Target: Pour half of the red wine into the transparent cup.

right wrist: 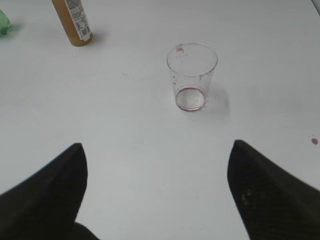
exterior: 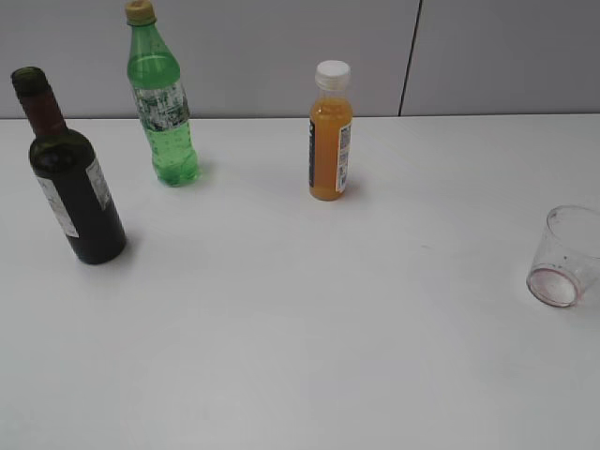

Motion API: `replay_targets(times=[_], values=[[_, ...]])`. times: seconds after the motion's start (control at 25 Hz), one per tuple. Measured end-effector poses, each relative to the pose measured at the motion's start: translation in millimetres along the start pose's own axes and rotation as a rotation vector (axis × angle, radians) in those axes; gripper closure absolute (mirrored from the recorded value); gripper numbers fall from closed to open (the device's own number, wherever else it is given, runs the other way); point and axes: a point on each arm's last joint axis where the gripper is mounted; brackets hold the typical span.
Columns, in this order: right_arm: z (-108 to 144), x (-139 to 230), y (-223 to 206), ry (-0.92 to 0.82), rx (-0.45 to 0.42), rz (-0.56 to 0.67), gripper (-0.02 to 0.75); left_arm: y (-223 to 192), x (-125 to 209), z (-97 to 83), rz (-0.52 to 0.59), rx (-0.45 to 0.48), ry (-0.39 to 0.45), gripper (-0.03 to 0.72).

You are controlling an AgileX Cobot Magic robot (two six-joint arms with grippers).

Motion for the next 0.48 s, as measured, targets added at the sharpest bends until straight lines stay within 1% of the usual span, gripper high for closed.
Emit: replay_targets(times=[0.2, 0.48], values=[[0.0, 0.0, 0.0, 0.0, 0.0, 0.0, 0.07, 0.0, 0.0, 0.0, 0.0, 0.0, 0.0, 0.179], [0.1, -0.6, 0.3, 0.019, -0.001, -0.005, 0.07, 0.0, 0.0, 0.0, 0.0, 0.0, 0.0, 0.205]])
Point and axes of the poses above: a point on each arm's last joint axis where the gripper is mounted, y pointing back along that axis away from the gripper, z along the wrist's bending axis when the last joint is at zero, x = y × z, and after that the axes turned 13 degrees about y, right-handed
